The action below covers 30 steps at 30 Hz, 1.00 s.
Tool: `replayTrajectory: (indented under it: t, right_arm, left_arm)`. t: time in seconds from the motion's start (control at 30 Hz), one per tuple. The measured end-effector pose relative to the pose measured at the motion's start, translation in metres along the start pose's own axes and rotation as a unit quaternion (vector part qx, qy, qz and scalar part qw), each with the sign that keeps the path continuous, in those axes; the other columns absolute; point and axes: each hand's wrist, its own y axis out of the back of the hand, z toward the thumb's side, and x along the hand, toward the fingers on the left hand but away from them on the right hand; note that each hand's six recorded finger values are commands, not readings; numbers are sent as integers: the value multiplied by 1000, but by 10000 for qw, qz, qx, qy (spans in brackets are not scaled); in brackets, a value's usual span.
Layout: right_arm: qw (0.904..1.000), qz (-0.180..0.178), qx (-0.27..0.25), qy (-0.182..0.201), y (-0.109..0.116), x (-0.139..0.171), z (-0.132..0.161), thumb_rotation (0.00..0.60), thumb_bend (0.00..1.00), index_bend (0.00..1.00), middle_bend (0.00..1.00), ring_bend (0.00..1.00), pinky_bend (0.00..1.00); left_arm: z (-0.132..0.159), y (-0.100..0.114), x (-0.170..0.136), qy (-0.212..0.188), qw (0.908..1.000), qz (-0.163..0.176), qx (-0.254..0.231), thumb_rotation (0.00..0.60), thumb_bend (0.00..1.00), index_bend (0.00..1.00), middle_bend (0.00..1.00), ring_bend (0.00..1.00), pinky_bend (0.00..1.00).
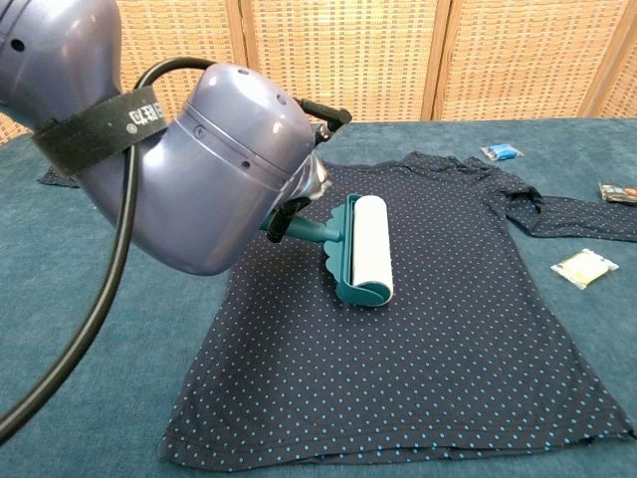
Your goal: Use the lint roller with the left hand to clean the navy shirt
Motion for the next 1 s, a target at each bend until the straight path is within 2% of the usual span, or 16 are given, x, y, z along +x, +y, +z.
replayTrajectory:
  t: [0.3, 0.53, 0.77, 1.0]
  right_arm:
    - [10000, 23, 53, 66, -2, 1, 4, 600, 134, 55, 0, 0, 0]
    - [9998, 33, 154, 136, -4, 3, 8, 600, 134, 56, 0, 0, 0]
    - [9993, -5, 282, 250, -6, 6, 16, 600, 134, 56, 0, 0, 0]
    - [9986, 20, 406, 351, -10, 9, 24, 600, 134, 56, 0, 0, 0]
  left_arm:
    - [-19, -20, -1, 65, 9999, -113, -50, 600, 947, 880, 829, 727, 695]
    - [-50, -59, -5, 123, 9995, -241, -186, 600, 948, 880, 829, 727, 695]
    - [-95, -97, -9, 364, 9975, -256, -558, 600, 945, 880, 829, 728, 695]
    - [-130, -118, -19, 461, 9922, -94, -1155, 600, 929, 871, 829, 730, 686]
